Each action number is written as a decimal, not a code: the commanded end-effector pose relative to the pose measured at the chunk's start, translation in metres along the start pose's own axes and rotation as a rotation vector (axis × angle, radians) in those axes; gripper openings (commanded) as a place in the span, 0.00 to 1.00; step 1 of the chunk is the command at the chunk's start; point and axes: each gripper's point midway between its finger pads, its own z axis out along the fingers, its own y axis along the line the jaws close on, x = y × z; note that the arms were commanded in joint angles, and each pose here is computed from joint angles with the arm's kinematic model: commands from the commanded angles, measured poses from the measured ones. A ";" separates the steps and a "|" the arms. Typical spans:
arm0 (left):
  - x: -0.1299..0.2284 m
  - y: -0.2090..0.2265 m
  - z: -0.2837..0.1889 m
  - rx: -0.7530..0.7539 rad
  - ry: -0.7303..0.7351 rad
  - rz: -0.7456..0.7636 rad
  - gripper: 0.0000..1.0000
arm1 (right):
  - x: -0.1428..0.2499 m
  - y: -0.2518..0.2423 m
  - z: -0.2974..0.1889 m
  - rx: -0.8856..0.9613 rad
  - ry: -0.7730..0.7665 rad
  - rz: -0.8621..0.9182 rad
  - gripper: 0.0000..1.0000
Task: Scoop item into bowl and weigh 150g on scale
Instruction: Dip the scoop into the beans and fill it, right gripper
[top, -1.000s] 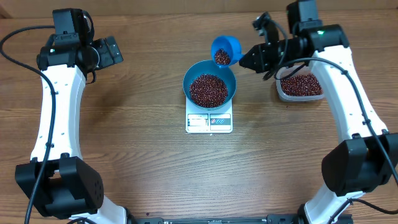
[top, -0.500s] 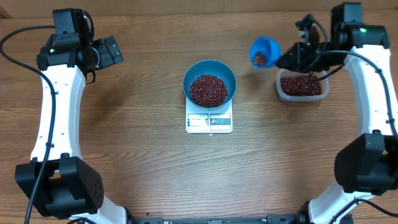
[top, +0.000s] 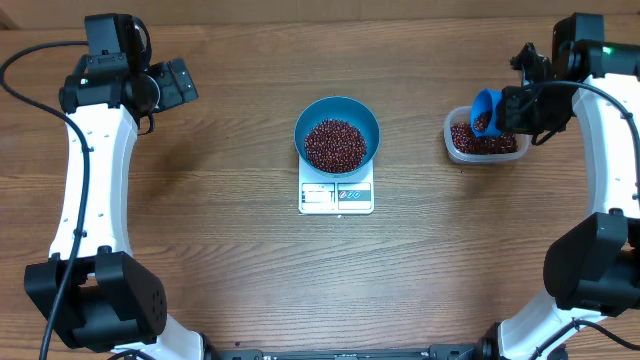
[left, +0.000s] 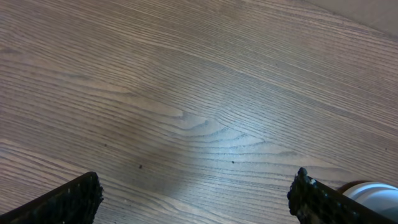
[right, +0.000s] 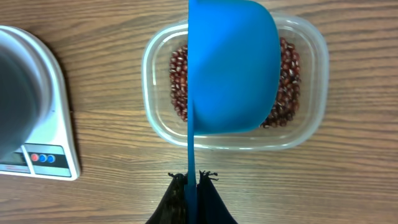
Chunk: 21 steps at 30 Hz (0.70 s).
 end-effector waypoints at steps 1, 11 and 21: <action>0.000 -0.005 0.002 0.008 0.002 0.004 1.00 | 0.002 -0.010 -0.013 0.072 -0.026 -0.003 0.04; 0.000 -0.005 0.002 0.008 0.002 0.004 1.00 | 0.000 -0.025 -0.023 0.241 -0.023 -0.040 0.04; 0.000 -0.005 0.002 0.008 0.002 0.004 1.00 | -0.005 -0.022 -0.034 0.532 -0.008 -0.168 0.04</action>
